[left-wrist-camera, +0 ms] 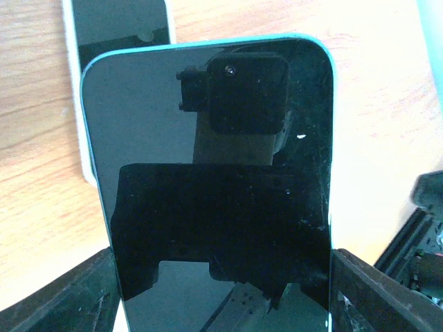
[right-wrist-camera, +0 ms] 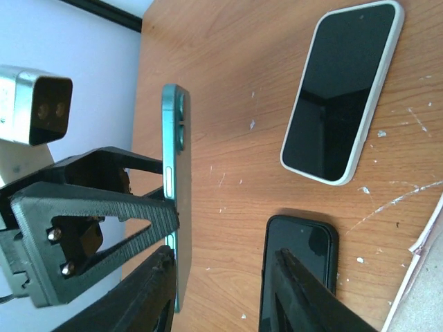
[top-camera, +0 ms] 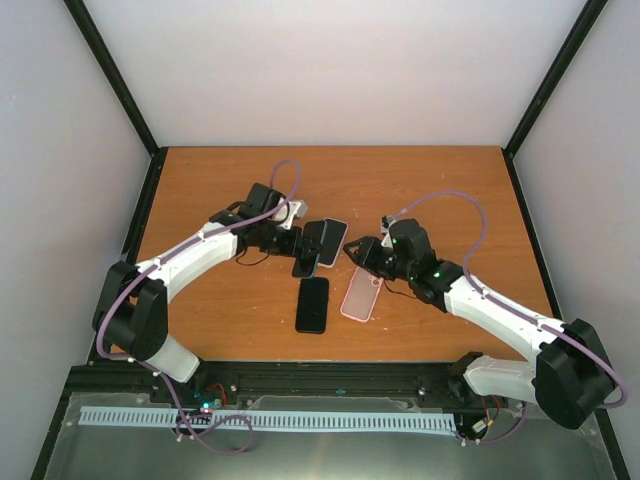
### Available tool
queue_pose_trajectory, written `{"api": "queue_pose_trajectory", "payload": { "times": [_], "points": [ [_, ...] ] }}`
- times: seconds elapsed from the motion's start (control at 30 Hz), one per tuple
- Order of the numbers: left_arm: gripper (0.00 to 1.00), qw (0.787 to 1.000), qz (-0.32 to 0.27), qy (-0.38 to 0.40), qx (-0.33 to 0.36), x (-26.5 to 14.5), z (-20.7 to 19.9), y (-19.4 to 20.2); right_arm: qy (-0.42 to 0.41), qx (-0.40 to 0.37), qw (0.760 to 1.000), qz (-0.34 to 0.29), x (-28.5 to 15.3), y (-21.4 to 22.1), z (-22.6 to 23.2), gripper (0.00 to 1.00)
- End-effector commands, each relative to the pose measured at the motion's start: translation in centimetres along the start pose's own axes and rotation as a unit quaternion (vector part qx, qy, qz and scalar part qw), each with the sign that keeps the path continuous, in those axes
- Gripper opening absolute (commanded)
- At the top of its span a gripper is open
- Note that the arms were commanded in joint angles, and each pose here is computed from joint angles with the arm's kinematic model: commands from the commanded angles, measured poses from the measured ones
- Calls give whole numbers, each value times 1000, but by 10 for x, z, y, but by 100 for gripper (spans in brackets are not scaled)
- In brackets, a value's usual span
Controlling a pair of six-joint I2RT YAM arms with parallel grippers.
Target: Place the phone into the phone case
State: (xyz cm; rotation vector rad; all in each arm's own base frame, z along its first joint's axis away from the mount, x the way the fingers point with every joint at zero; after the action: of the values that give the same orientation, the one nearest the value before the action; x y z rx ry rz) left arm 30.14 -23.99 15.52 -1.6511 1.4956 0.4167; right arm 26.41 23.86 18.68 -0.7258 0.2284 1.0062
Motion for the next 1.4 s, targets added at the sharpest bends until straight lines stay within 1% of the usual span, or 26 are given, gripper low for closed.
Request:
{"api": "queue_pose_trajectory", "payload": {
  "times": [0.0,0.23,0.37,0.57,0.67,0.87,1.03,1.17,1.23,1.37],
  "points": [
    [56,999,-24,40,27,-3,-41,-15,-23,8,1000,-3,3,-5,17,38],
    [56,998,0,50,36,13,-54,-2,-32,10,999,-3,8,-6,22,34],
    [56,998,4,56,40,16,-58,0,-31,13,999,4,14,-5,23,33],
    [56,997,6,69,43,15,-63,1,-33,10,999,32,27,3,25,32],
    [56,996,6,71,46,15,-65,1,-18,9,999,41,31,7,21,31],
    [56,996,11,75,50,17,-66,4,-12,7,999,44,34,11,17,20],
    [56,995,14,78,53,20,-67,5,0,9,998,58,40,16,12,19],
    [56,995,15,80,52,22,-68,4,0,6,998,57,39,16,13,10],
    [59,995,17,81,50,23,-68,4,2,7,999,53,37,16,11,7],
    [71,996,18,81,44,24,-67,5,7,9,999,46,33,19,4,3]
  ]
}}
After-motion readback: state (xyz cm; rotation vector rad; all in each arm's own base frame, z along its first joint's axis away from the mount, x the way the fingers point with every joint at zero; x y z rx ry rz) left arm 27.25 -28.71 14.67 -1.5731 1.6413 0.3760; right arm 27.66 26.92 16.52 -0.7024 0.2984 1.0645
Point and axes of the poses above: each gripper's point midway between its finger pads, its own x axis out along the fingers, its own z axis along the line the jaws close on, y = z × x, the point moved 2 cm from there along -x, back along the fingers, and after that the axes turned 6 degrees about -x, right-handed, at the moved point
